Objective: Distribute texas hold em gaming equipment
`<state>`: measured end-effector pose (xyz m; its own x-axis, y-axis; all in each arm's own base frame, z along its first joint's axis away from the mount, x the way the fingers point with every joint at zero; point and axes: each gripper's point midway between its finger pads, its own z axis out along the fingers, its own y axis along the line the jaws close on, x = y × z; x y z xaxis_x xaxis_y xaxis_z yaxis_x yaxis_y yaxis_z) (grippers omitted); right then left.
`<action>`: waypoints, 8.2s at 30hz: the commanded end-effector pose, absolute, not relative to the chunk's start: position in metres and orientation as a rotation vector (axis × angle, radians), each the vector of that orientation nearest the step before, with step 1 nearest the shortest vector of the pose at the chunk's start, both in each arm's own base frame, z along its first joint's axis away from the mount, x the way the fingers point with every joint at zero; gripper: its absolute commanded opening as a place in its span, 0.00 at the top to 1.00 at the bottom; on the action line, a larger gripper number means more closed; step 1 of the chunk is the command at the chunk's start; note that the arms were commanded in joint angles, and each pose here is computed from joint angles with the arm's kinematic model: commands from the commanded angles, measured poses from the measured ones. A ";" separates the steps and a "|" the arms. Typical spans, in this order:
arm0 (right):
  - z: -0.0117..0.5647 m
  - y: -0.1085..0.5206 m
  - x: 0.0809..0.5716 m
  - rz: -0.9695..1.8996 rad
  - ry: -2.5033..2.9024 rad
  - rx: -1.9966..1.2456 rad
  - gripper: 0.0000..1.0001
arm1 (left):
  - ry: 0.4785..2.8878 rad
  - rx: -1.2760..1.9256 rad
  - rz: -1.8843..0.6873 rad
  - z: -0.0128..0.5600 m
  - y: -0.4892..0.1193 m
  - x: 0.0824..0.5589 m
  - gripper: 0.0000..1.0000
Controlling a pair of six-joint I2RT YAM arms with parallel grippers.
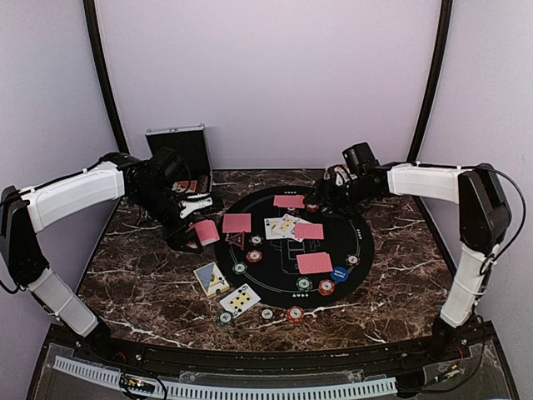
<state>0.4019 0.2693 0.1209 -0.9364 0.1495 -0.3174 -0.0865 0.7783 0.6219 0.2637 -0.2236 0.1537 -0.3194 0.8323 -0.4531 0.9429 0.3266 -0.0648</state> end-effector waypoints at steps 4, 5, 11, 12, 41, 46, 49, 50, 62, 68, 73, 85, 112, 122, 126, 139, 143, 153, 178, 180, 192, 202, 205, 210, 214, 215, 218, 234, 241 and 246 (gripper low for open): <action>0.189 0.409 0.340 1.528 2.411 -0.221 0.09 | 2.237 1.576 -0.478 0.165 -0.228 0.267 1.00; 0.193 0.422 0.332 1.591 2.397 -0.241 0.09 | 2.237 1.576 -0.477 0.165 -0.228 0.267 1.00; 0.209 0.475 0.295 1.834 2.323 -0.352 0.08 | 2.230 1.572 -0.492 0.167 -0.230 0.267 1.00; 0.208 0.479 0.292 1.854 2.322 -0.354 0.08 | 2.230 1.571 -0.493 0.167 -0.229 0.267 1.00; 0.180 0.545 0.263 2.012 2.360 -0.465 0.14 | 2.218 1.564 -0.527 0.169 -0.239 0.272 1.00; 0.178 0.554 0.262 2.021 2.371 -0.486 0.16 | 2.216 1.567 -0.519 0.170 -0.239 0.273 1.00; 0.170 0.557 0.262 2.011 2.404 -0.479 0.17 | 2.215 1.567 -0.520 0.171 -0.239 0.273 1.00; 0.165 0.558 0.262 2.004 2.420 -0.476 0.18 | 2.214 1.568 -0.521 0.171 -0.239 0.273 1.00; 0.143 0.532 0.274 1.908 2.519 -0.382 0.32 | 2.208 1.574 -0.512 0.171 -0.238 0.271 1.00; 0.146 0.521 0.275 1.907 2.507 -0.367 0.38 | 2.212 1.565 -0.521 0.170 -0.238 0.270 1.00; 0.154 0.515 0.272 1.905 2.491 -0.380 0.42 | 2.218 1.564 -0.524 0.169 -0.238 0.269 1.00; 0.191 0.508 0.270 1.949 2.406 -0.406 0.74 | 2.228 1.557 -0.511 0.166 -0.236 0.271 1.00; 0.219 0.492 0.268 2.025 2.349 -0.373 1.00 | 2.239 1.566 -0.503 0.161 -0.234 0.268 1.00; 0.236 0.469 0.278 2.088 2.297 -0.290 1.00 | 2.246 1.571 -0.492 0.157 -0.232 0.268 1.00; 0.232 0.450 0.286 2.048 2.310 -0.251 1.00 | 2.253 1.570 -0.487 0.156 -0.231 0.268 1.00; 0.150 0.308 0.361 1.521 2.507 0.040 1.00 | 2.311 1.534 -0.408 0.136 -0.209 0.269 1.00; 0.122 0.277 0.377 1.351 2.573 0.102 1.00 | 2.341 1.498 -0.368 0.127 -0.196 0.277 1.00; 0.060 0.241 0.389 1.079 2.718 0.157 1.00 | 2.410 1.377 -0.298 0.102 -0.160 0.293 1.00; 0.083 0.217 0.403 0.807 2.729 0.110 0.45 | 2.610 0.982 -0.256 0.035 -0.130 0.322 0.97; 0.090 0.216 0.404 0.800 2.719 0.107 0.44 | 2.621 0.967 -0.267 0.031 -0.132 0.324 0.91; 0.130 0.217 0.408 0.826 2.629 0.100 0.37 | 2.645 0.935 -0.299 0.024 -0.135 0.323 0.20; 0.146 0.214 0.405 0.829 2.588 0.107 0.33 | 2.622 0.910 -0.266 0.041 -0.132 0.326 0.01; 0.151 0.208 0.403 0.798 2.571 0.117 0.27 | 2.621 0.904 -0.246 0.052 -0.130 0.329 0.01; 0.157 0.182 0.407 0.613 2.514 0.140 0.01 | 2.568 0.869 -0.115 0.088 -0.120 0.352 0.01; 0.167 0.145 0.412 0.392 2.406 0.223 0.01 | 2.444 0.800 -0.051 0.130 -0.116 0.371 0.01; 0.171 0.132 0.414 0.323 2.366 0.254 0.01 | 2.410 0.777 -0.035 0.142 -0.112 0.374 0.01; 0.185 0.085 0.413 0.094 2.225 0.384 0.01 | 2.296 0.664 -0.007 0.169 -0.099 0.391 0.01; 0.172 -0.055 0.358 -0.520 1.678 0.656 0.01 | 1.890 0.301 -0.113 0.151 -0.040 0.404 0.01; 0.165 -0.057 0.350 -0.477 1.599 0.515 0.02 | 1.826 0.286 -0.097 0.125 -0.038 0.402 0.01; 0.162 -0.042 0.360 -0.388 1.593 0.352 0.01 | 1.773 0.260 -0.083 0.125 -0.030 0.401 0.01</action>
